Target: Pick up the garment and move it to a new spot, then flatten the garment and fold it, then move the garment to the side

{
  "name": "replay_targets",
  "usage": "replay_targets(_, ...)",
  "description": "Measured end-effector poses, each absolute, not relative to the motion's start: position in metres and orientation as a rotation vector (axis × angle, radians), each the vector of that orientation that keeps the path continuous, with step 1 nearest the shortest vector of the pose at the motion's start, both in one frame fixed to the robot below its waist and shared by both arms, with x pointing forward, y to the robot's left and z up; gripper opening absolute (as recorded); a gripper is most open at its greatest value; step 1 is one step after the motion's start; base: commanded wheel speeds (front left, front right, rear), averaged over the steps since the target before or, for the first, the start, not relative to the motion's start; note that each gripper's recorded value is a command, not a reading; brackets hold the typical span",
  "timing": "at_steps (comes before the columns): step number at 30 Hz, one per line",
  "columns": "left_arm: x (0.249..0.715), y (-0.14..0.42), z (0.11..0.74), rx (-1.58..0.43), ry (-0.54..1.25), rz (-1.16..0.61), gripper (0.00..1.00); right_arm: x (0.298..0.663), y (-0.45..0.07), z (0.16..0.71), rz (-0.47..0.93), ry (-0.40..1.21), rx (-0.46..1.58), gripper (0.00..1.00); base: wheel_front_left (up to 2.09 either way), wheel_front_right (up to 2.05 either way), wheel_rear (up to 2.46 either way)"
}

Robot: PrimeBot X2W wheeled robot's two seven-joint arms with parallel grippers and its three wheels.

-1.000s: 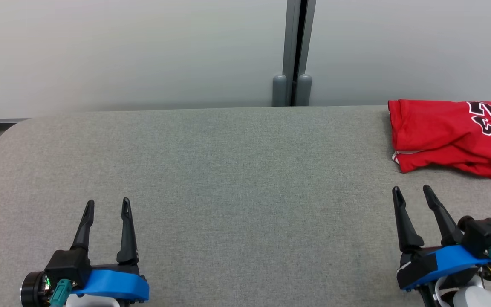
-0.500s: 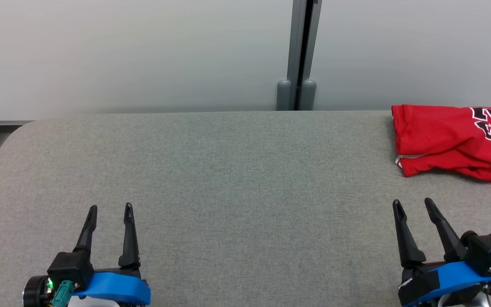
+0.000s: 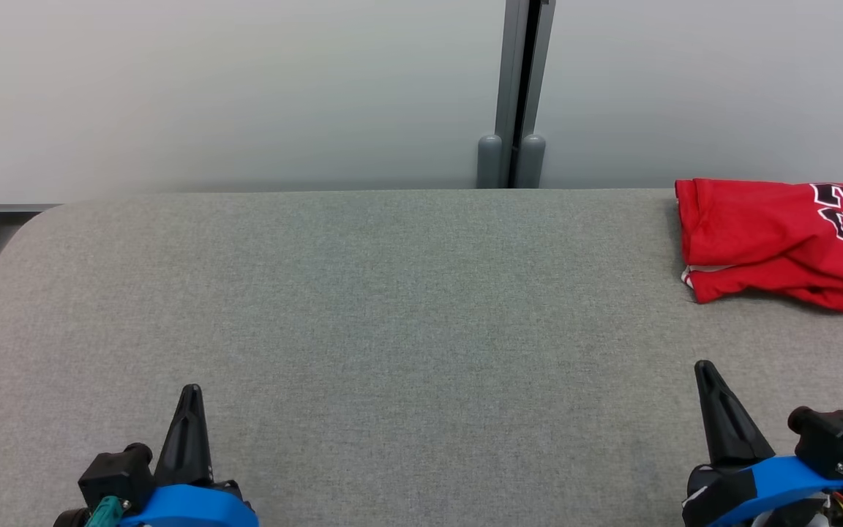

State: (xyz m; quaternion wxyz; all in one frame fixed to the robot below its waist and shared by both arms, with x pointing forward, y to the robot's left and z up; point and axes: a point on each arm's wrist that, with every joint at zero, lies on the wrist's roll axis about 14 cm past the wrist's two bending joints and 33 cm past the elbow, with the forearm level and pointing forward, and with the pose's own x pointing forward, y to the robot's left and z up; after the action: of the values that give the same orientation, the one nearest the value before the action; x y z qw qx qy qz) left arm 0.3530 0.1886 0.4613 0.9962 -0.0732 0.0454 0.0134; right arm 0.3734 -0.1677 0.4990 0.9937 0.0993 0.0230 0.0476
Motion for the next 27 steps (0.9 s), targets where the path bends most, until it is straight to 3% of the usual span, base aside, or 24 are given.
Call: replay_targets(27, 0.361, 0.199, 0.464, -0.62, 0.11, 0.101, 0.0, 0.375, -0.18, 0.493, 0.031, 0.075, 0.652, 0.0, 0.0, 0.0, 0.0)
